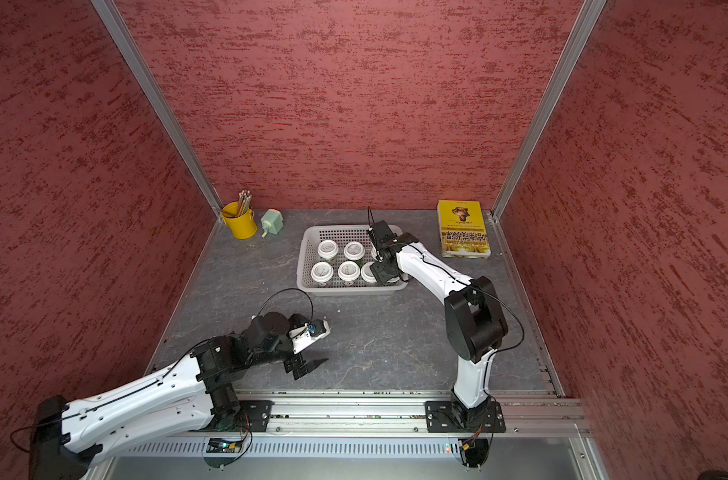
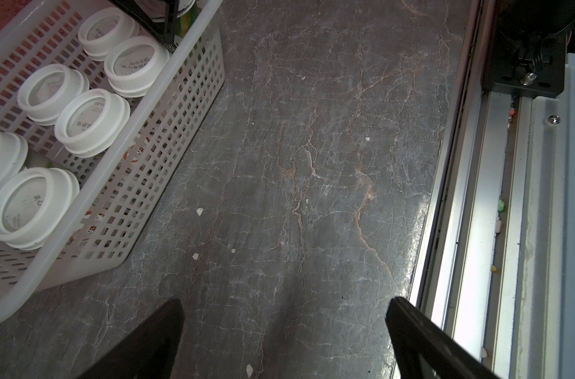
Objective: Put the yogurt in the basket
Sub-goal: Place the yogurt in the basket.
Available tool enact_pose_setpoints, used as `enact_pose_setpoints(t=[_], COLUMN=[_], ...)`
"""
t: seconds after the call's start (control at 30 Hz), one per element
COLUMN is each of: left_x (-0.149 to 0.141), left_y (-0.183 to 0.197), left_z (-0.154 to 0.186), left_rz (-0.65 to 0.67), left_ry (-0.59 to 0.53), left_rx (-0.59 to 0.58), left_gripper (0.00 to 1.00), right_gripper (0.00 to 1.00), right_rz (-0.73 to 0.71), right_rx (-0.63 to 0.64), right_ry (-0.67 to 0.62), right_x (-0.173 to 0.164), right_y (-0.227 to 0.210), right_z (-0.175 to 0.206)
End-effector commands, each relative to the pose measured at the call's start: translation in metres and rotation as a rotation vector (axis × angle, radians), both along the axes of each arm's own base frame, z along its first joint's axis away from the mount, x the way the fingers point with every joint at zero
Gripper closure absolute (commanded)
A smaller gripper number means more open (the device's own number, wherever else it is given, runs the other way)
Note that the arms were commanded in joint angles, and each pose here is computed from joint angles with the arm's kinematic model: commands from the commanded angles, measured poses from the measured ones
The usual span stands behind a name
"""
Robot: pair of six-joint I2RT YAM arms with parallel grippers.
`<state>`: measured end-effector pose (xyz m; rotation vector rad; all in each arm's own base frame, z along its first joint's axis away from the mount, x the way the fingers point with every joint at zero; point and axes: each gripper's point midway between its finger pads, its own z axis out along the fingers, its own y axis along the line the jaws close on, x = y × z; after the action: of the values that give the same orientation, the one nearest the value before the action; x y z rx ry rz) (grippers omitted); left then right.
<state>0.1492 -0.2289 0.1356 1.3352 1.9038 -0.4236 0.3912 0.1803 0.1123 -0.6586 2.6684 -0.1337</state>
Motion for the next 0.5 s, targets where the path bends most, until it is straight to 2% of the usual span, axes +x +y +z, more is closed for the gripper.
enact_pose_setpoints(t=[0.0,0.47], left_x=[-0.0027,-0.0030], left_y=[0.0025,0.0023], left_z=[-0.0072,-0.0099], left_rz=[-0.011,-0.014], left_ry=[0.001,0.005], left_rx=[0.026,0.037], left_gripper=[0.00,0.00], right_gripper=[0.25,0.24], right_rz=[0.000,0.001], right_rx=[0.006,0.003], right_ry=[-0.001,0.010], right_x=[0.0048,0.0060], right_y=[-0.0004,0.0003], right_z=[-0.0080,-0.0153])
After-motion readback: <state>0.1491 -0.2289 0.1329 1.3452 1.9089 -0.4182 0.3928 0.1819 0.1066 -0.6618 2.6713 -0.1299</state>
